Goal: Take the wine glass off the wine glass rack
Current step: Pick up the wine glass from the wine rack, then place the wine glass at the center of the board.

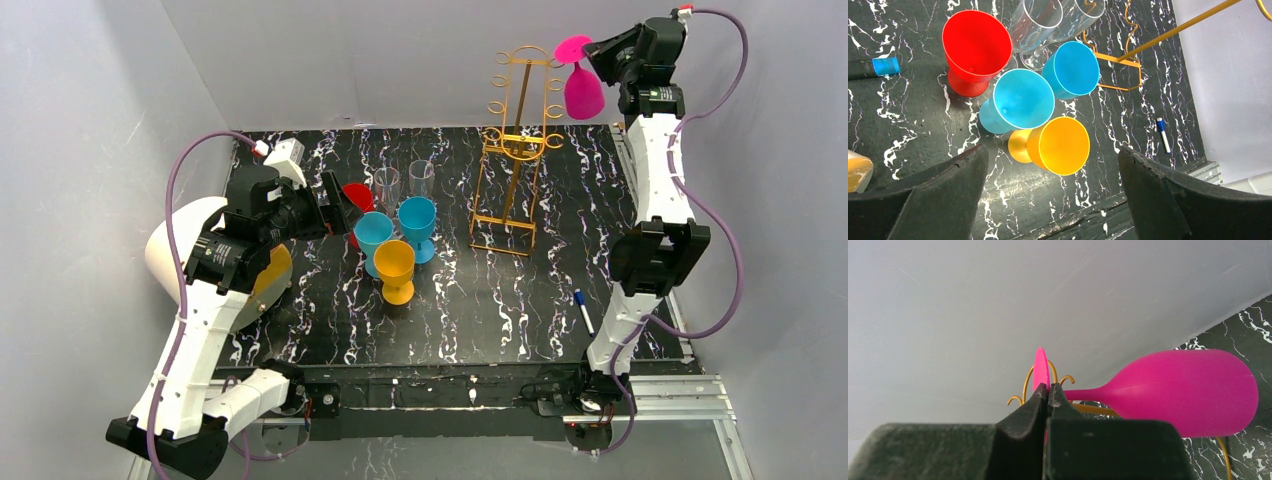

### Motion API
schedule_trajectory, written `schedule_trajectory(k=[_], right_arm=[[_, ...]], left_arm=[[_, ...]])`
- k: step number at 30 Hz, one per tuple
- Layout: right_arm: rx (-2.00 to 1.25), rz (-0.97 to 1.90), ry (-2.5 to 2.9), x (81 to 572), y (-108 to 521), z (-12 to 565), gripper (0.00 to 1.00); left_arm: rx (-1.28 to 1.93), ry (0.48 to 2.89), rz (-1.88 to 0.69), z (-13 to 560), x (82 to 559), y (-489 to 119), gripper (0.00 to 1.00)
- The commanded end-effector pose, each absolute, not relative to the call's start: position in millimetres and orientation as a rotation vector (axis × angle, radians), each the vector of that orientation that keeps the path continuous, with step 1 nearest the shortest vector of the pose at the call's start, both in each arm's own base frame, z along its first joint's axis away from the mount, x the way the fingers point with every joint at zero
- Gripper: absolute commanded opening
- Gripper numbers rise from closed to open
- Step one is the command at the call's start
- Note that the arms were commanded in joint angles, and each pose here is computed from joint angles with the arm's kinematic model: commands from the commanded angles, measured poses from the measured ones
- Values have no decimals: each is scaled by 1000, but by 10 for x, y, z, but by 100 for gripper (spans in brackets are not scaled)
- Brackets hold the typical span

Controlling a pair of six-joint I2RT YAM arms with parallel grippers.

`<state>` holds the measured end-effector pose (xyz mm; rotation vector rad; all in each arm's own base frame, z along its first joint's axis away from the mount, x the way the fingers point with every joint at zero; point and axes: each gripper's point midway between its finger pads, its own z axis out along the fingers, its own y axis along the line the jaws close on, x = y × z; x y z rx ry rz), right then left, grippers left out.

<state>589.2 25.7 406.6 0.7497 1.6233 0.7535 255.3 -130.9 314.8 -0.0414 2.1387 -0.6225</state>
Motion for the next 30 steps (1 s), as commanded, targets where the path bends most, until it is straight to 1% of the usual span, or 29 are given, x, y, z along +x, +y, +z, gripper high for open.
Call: schedule_trajectory(k=[1,9,16,23,28,30], right_arm=[[686,753,1521,5729,245,4503,1],[605,703,1536,5534,319,4604,1],[469,628,1574,5118,365,4618,1],[392,607,1535,4579,399,4732,1],[310,589,1582,3871,479,4677,1],[239,638,1636,3392,626,4582,1]], left_arm=[[-28,2098,-643,3326,2489,-1302,98],[-23,2097,-639,3335,2470,-1293,98],[-23,2088,-631,3362,2445,-1268,98],[-7,2085,-637,3381,2422,-1278,98],[15,2086,-635,3383,2412,-1283,98],[23,2087,-637,3359,2408,-1289,98]])
